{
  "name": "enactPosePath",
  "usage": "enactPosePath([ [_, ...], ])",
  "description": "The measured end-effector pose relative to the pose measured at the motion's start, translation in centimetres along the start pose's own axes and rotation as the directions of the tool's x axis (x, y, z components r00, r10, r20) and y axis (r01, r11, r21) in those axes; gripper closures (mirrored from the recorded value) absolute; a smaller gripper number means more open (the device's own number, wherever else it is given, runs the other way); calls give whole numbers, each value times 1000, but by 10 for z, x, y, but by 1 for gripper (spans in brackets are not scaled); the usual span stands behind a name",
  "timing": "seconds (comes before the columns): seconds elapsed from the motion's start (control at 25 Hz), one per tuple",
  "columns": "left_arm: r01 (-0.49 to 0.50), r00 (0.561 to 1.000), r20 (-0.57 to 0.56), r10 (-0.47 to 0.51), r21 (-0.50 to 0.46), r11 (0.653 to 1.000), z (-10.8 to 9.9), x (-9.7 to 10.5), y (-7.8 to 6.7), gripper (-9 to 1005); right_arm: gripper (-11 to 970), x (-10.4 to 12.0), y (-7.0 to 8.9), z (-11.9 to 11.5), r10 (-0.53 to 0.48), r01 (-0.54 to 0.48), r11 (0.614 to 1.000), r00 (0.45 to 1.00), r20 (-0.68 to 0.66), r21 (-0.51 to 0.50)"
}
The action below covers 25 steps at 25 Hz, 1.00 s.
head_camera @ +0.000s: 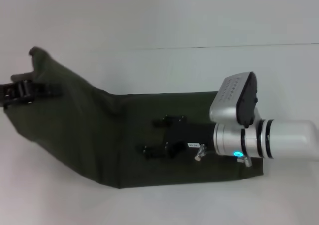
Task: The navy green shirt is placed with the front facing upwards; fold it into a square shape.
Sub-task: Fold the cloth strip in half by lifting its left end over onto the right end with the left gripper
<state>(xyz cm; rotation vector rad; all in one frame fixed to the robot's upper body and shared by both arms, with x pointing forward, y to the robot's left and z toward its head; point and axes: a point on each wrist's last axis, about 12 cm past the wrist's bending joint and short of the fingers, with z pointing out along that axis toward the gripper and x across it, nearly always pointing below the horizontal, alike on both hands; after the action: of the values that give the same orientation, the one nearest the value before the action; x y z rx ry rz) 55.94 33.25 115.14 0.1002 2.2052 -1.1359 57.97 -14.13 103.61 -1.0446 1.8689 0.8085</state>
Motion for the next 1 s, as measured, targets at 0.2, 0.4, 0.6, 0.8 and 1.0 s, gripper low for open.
enactPosePath([
  [0.2, 2, 1000, 3, -3, 67, 998, 10, 4, -9, 920, 47, -1, 4, 7, -16, 16, 1000, 1000, -15, -1],
  [0.4, -7, 1000, 1, 7, 114, 993, 19, 5, -17, 920, 46, -1, 7, 11, -27, 27, 1000, 999, -23, -4],
  [0.6, -14, 1000, -6, 15, 145, 989, 29, 5, -23, 921, 45, 4, 2, 3, 16, -16, 999, 1000, 2, 30],
  [0.8, -22, 999, -32, 28, 161, 987, 46, 5, -31, 921, 46, 22, -25, -41, 107, -119, 982, 991, 85, 144],
  [1.0, -10, 998, -54, 21, 184, 983, 69, 4, -37, 920, 47, 39, -45, -97, 158, -205, 945, 969, 192, 254],
])
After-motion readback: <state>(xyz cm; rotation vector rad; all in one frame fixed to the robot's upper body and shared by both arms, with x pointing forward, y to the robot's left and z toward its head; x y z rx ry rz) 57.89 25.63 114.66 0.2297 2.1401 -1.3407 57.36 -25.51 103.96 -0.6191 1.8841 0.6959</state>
